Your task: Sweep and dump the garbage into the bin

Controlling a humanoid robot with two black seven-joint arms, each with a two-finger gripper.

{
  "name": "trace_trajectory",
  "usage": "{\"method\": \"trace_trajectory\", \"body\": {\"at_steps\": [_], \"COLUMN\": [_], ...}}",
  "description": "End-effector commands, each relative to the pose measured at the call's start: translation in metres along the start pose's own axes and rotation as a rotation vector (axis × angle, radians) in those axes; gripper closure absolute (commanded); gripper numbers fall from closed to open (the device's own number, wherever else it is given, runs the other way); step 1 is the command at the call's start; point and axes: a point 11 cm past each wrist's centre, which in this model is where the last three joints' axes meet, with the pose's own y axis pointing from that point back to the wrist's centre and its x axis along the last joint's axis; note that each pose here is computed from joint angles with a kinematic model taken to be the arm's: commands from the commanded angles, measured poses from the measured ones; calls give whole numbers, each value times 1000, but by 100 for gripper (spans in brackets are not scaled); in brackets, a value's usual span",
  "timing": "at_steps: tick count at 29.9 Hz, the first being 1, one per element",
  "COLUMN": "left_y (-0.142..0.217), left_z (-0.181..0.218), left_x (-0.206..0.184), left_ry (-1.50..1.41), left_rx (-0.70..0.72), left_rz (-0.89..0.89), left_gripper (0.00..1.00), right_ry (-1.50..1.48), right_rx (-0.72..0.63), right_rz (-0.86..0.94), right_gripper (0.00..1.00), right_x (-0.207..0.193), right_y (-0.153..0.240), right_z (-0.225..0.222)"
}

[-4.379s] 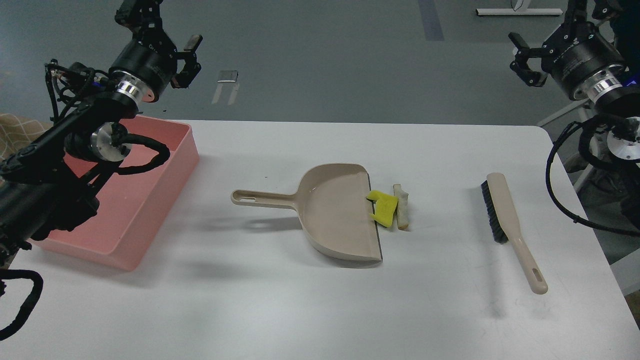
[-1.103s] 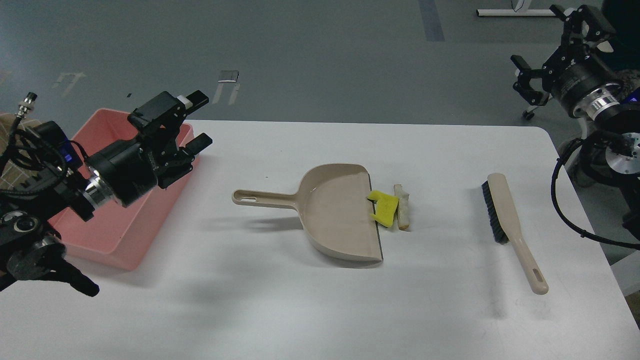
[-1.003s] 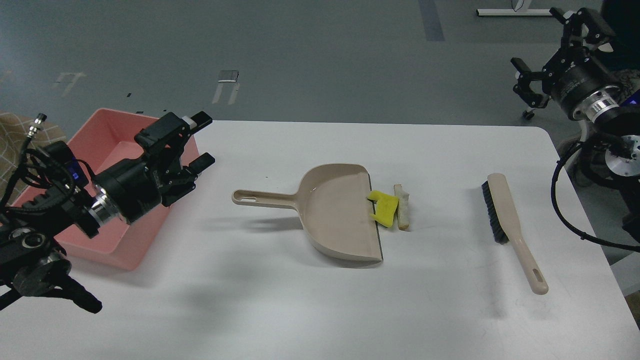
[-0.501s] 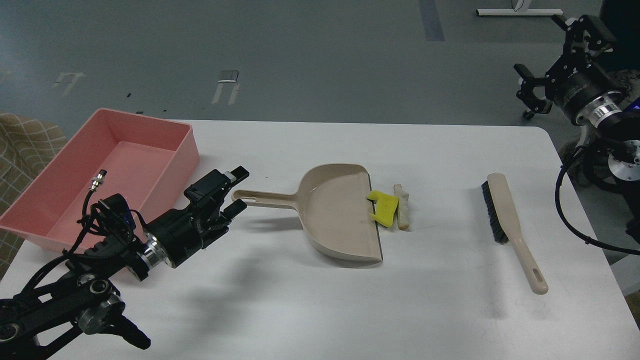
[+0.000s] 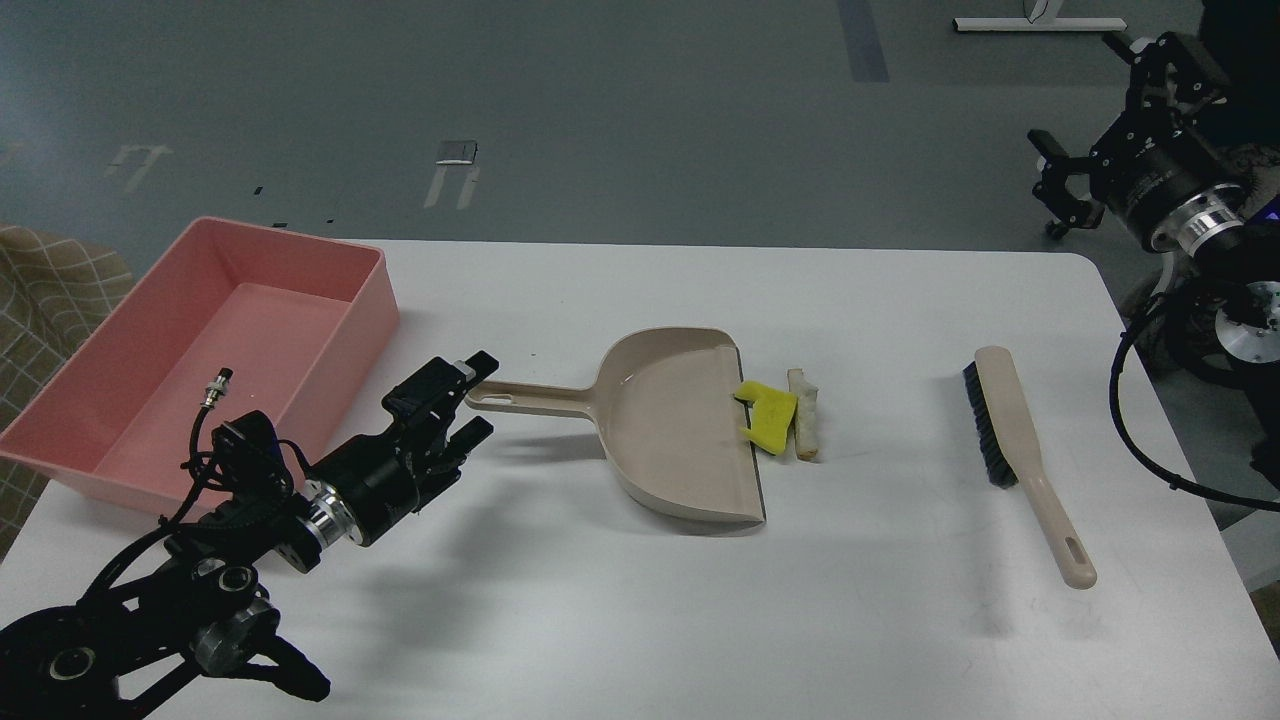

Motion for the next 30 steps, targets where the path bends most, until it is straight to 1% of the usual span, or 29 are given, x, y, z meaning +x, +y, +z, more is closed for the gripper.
{"method": "trace_trajectory", "body": {"at_steps": [1,7,14,18,22,28,30], "left_y": [-4,-12,-18,-17,-17,-19,-22], "left_z": [-10,-18,-27,-29,-31,-30,-28], "left_x": [-2,-7,5,10,13,13,8], "left_ry": [-8,11,-3,-12,-18,-18,-8], "left_rx": [16,20,42,47,55,49,38], "left_rz": [5,14,64,88,107,108,101], "left_gripper": [1,1,2,5,6,15,16], "right_ry": [0,0,0,0,1,-1,-1], "right_rx": [-1,-1,-1,-1,-2,-6,-6], "right_rz": [1,2,2,2,2,4,4], "right_gripper": [0,0,0,0,0,0,0], "right_x": [0,1,1,1,1,1,1], "right_y": [0,0,0,0,0,1,1], "right_z": [1,1,1,1,1,3,3]}}
